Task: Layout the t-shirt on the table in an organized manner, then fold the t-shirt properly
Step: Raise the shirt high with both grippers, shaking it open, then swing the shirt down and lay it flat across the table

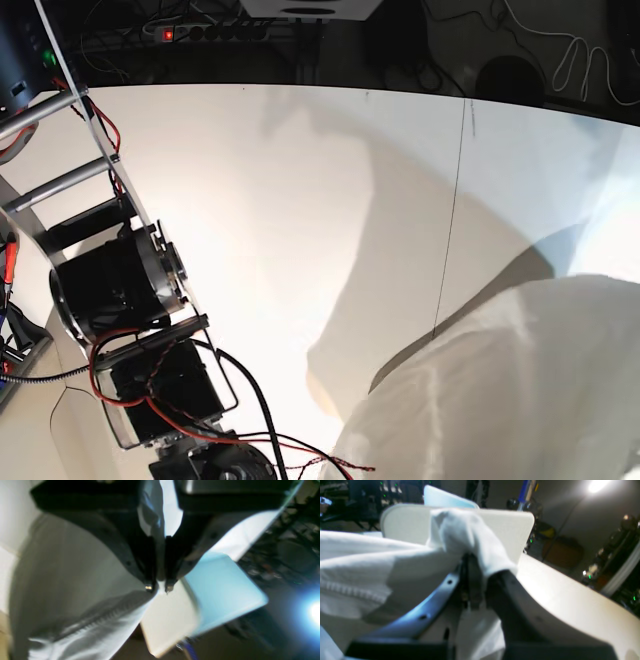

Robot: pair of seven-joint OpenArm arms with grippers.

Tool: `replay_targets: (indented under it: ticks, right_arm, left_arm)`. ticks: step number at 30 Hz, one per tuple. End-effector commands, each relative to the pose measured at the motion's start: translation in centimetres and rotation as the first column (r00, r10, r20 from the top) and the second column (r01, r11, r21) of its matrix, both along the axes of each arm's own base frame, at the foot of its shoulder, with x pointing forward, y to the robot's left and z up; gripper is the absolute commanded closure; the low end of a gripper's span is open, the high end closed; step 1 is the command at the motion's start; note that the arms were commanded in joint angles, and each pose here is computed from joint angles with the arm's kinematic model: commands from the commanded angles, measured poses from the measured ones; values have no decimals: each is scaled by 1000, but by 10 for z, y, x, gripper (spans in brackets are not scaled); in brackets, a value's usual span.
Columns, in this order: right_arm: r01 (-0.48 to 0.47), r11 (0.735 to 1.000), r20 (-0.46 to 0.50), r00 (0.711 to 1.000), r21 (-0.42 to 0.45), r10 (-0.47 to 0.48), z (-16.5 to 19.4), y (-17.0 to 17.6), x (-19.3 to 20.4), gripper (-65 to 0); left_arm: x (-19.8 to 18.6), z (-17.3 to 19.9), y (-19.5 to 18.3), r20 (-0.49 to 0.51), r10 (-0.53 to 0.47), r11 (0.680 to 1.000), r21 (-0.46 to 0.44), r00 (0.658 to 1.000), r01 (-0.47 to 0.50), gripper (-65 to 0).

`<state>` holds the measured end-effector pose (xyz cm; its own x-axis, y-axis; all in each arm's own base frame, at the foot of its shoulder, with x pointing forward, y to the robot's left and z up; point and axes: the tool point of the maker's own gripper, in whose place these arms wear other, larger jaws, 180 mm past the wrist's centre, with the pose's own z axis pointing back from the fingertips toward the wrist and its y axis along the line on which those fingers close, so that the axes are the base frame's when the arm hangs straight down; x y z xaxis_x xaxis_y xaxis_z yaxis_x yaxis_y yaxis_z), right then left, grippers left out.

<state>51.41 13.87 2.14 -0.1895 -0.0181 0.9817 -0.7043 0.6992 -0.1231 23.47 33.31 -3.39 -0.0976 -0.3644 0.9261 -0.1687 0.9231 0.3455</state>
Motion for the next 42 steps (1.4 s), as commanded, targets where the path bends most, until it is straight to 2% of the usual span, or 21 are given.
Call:
replay_targets:
  ticks: [1,4,7,9,12,14,16,20,23,25,28,29,31,36,39,42]
  right_arm:
    - [26,999,22,999,23,-27,16,-6,2,0]
    - [68,997,-129,989,-42,-73,-34,-11,10,0]
    - [87,987,-307,943,-138,-127,-96,-19,10,0]
    - [88,974,-402,900,-207,-167,-134,-28,7,0]
    - [129,945,-451,854,-299,-259,-179,-53,7,0]
    - [174,908,-438,831,-381,-344,-204,-80,10,0]
    - [227,856,-417,797,-464,-437,-227,-111,13,0]
    - [325,754,-403,690,-571,-602,-263,-174,14,0]
    - [328,683,-400,617,-653,-678,-284,-214,6,0]
    - [323,641,-397,571,-696,-718,-292,-240,1,0]
    - [347,594,-365,538,-725,-760,-292,-273,2,0]
    - [355,582,-355,531,-731,-770,-291,-282,2,0]
    - [366,562,-339,517,-742,-786,-289,-296,2,0]
    - [375,532,-317,499,-759,-806,-290,-313,0,0]
    - [384,486,-276,486,-785,-829,-291,-323,0,0]
    - [433,429,-234,433,-793,-870,-290,-339,2,0]
  left_arm:
    - [-1,4,-10,-5,-44,999,20,999,44,0]
    - [-2,-20,-31,-111,-169,985,-37,979,166,0]
    - [-9,-40,-59,-188,-322,946,-112,928,305,0]
    - [-16,-51,-80,-207,-431,899,-178,878,399,0]
    - [-27,-69,-112,-211,-576,805,-316,790,502,0]
    - [-31,-87,-132,-223,-645,743,-406,731,532,0]
    - [-34,-106,-155,-233,-711,676,-485,663,555,0]
    - [-45,-131,-207,-215,-839,515,-611,500,601,0]
    - [-56,-142,-242,-186,-907,398,-677,379,620,0]
    - [-67,-150,-263,-181,-939,330,-712,293,620,0]
    - [-83,-159,-290,-176,-969,245,-749,172,616,0]
    - [-86,-161,-297,-175,-974,226,-754,142,617,0]
    - [-91,-167,-310,-192,-976,211,-752,99,625,0]
    - [-90,-173,-329,-212,-977,184,-727,38,661,0]
    - [-88,-176,-337,-211,-977,167,-725,15,668,0]
    - [-86,-187,-344,-222,-975,159,-735,-13,659,0]
